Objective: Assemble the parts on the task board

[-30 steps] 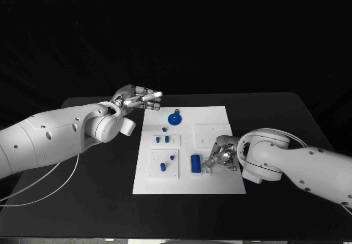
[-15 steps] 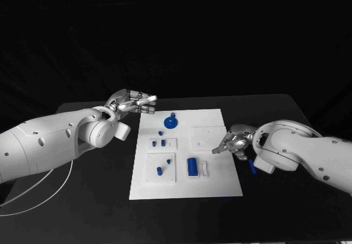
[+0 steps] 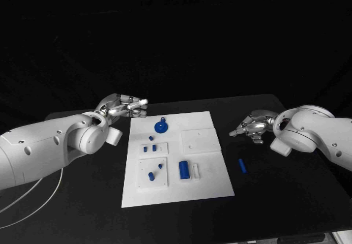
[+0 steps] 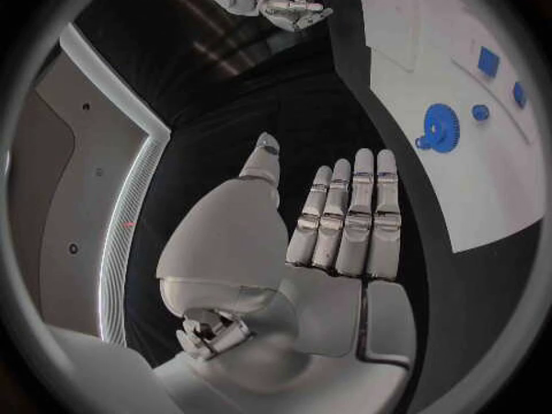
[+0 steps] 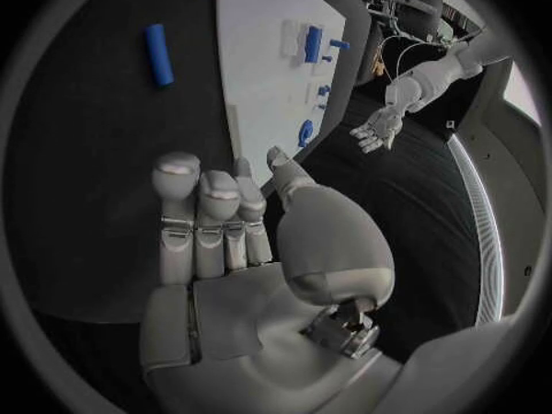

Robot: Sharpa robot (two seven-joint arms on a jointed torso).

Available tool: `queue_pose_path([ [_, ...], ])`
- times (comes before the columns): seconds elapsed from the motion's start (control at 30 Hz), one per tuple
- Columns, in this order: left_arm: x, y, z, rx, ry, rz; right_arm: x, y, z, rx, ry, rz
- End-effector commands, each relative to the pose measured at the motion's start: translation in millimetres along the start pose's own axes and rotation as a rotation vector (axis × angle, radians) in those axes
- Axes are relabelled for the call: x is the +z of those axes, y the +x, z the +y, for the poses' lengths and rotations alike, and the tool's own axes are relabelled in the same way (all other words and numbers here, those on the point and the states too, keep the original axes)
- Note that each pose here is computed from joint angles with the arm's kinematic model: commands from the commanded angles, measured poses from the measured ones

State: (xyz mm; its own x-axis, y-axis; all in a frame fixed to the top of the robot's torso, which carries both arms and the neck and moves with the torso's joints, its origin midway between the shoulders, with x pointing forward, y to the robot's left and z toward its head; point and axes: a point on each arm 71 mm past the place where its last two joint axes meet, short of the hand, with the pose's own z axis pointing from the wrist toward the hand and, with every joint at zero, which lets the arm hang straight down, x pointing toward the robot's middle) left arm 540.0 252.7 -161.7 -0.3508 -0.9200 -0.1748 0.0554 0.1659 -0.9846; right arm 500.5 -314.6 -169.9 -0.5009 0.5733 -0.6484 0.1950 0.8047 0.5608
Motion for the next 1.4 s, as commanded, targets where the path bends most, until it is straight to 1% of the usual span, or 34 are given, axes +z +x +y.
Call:
queue_pose_path([
  [0.03,0.8,1.5,-1.2,-0.004,0.009,0.001,-1.4,1.1,-6.7,-0.086,0.009,0.088],
  [0.2,1.1,1.8,-1.1,-0.004,0.008,0.002,-2.3,-3.3,-18.2,-0.189,0.082,0.095],
  [0.37,1.4,2.5,-1.4,-0.003,0.012,0.005,-4.1,-7.2,-31.2,-0.250,0.192,0.061],
  [0.4,1.4,2.7,-1.5,-0.003,0.013,0.005,-4.9,-6.0,-34.0,-0.255,0.215,0.055],
  [0.43,1.4,2.8,-1.5,-0.003,0.014,0.005,-5.2,-5.3,-34.9,-0.257,0.222,0.054],
  [0.5,1.3,2.8,-1.7,-0.003,0.016,0.004,-6.9,0.9,-39.1,-0.268,0.262,0.055],
  [0.67,1.1,2.5,-1.9,-0.002,0.019,0.002,-9.1,15.8,-41.1,-0.313,0.317,0.071],
  [0.77,1.1,2.8,-1.9,-0.002,0.018,0.002,-8.9,23.2,-40.7,-0.333,0.324,0.079],
  [1.13,1.2,3.6,-1.6,-0.004,0.013,0.007,-6.1,51.4,-33.8,-0.360,0.305,0.126],
  [1.27,1.0,3.3,-1.5,-0.004,0.011,0.008,-6.6,58.7,-32.1,-0.378,0.303,0.145],
  [1.4,0.9,3.1,-1.2,-0.006,0.009,0.011,-6.8,62.7,-30.9,-0.387,0.300,0.155],
])
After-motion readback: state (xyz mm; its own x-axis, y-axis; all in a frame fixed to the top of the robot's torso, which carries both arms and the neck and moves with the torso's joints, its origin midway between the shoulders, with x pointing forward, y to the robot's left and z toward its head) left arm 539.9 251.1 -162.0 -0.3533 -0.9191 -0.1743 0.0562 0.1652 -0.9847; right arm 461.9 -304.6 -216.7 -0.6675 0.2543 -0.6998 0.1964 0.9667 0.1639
